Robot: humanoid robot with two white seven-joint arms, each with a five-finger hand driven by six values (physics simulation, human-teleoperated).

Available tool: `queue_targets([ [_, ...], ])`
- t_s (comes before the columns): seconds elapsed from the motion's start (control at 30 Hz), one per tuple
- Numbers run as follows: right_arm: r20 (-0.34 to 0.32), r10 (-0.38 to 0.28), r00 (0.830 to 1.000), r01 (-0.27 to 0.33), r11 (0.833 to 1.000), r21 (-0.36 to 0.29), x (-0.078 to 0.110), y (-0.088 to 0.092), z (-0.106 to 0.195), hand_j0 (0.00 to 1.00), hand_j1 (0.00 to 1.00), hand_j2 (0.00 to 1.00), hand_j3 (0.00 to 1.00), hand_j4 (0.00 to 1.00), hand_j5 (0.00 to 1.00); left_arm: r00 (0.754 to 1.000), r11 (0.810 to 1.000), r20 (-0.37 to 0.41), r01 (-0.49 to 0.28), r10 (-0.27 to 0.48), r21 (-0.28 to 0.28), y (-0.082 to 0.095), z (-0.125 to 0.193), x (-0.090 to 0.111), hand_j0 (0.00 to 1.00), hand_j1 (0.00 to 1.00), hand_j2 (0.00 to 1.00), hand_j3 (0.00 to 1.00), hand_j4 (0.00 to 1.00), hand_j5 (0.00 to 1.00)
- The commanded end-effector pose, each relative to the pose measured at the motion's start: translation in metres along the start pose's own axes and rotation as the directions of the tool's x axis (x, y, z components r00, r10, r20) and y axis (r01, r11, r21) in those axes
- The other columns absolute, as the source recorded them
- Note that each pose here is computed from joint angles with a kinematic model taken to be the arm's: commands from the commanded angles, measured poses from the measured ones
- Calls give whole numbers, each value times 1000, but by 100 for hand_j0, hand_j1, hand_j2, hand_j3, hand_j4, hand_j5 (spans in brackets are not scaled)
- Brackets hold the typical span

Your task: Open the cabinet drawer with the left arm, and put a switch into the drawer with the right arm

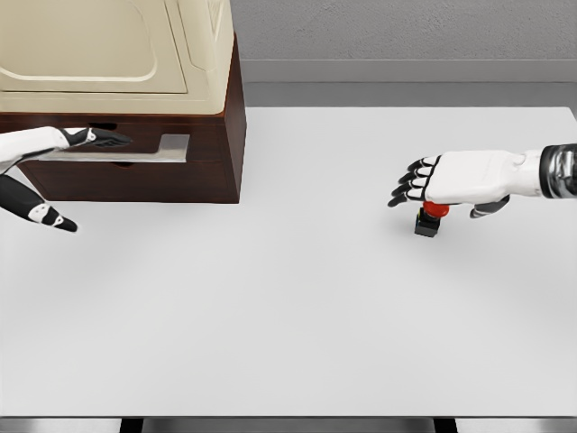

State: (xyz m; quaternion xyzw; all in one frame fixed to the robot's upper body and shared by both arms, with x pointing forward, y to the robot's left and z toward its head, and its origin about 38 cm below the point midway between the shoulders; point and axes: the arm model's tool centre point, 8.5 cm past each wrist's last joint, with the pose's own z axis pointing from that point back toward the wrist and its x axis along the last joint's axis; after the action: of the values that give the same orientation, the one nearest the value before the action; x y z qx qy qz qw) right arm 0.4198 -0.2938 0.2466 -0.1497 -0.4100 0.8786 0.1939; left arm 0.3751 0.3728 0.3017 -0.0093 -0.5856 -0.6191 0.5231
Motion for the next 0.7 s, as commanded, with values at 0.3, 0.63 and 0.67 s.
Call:
queue_targets([
  [0.3,-21,-38,999,38,999,21,-11,12,-13,100,100,100,100,100,100,997,999,-72,-34,37,38,2,2,-29,100,100,100,100,100,100],
  [0.63,-43,-64,997,66,996,59,-19,28,-19,100,100,100,100,100,100,993,999,-108,-36,39,30,-5,-7,-37,100,100,100,100,100,100],
  [0.67,-36,-64,997,66,996,62,-17,28,-21,100,100,100,100,100,100,993,999,-109,-38,41,31,-6,-7,-37,100,100,100,100,100,100],
])
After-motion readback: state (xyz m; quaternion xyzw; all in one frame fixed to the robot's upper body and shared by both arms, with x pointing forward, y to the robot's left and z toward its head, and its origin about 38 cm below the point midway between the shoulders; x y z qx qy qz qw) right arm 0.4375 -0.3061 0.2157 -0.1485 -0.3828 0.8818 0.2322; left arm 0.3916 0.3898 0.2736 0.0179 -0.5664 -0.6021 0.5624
